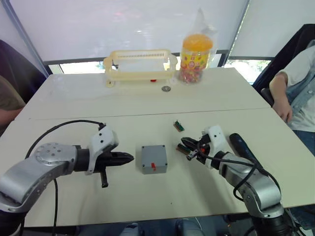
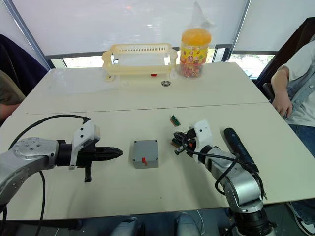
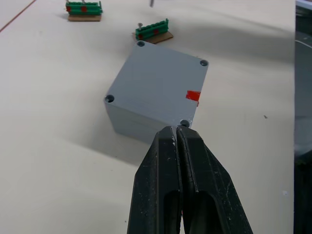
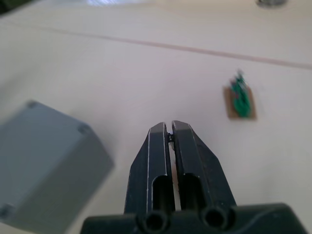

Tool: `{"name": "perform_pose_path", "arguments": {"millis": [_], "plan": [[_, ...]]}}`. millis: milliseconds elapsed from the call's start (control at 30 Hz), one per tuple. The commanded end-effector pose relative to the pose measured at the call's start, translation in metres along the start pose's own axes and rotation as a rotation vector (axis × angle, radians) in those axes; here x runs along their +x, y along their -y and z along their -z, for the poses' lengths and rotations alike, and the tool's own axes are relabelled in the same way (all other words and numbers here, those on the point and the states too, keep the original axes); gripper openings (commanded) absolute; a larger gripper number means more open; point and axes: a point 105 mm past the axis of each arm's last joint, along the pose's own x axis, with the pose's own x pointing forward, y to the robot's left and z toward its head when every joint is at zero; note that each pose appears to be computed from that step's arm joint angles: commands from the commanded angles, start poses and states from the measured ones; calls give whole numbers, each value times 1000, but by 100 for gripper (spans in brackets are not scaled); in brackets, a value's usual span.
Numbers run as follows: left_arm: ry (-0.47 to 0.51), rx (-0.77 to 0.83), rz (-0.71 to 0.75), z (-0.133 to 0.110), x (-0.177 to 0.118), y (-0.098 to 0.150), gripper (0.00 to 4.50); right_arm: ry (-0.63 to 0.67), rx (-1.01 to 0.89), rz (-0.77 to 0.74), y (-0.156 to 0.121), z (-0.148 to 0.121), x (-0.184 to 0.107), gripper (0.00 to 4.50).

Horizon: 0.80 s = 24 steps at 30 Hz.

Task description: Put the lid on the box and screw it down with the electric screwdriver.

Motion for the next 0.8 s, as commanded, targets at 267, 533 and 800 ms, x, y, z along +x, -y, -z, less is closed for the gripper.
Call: {"name": "perform_pose_path", "arguments": {"millis": [267, 533, 800], "plan": [[52, 3, -42, -7, -16, -11, 5, 39, -48, -179, -38, -12, 17, 7], [53, -4, -55, -6, -16, -8, 5, 8, -65, -198, -41, -1, 22, 7], [53, -4, -57, -5, -15, -7, 5, 5, -70, -175, -35, 4, 24, 7]]}}
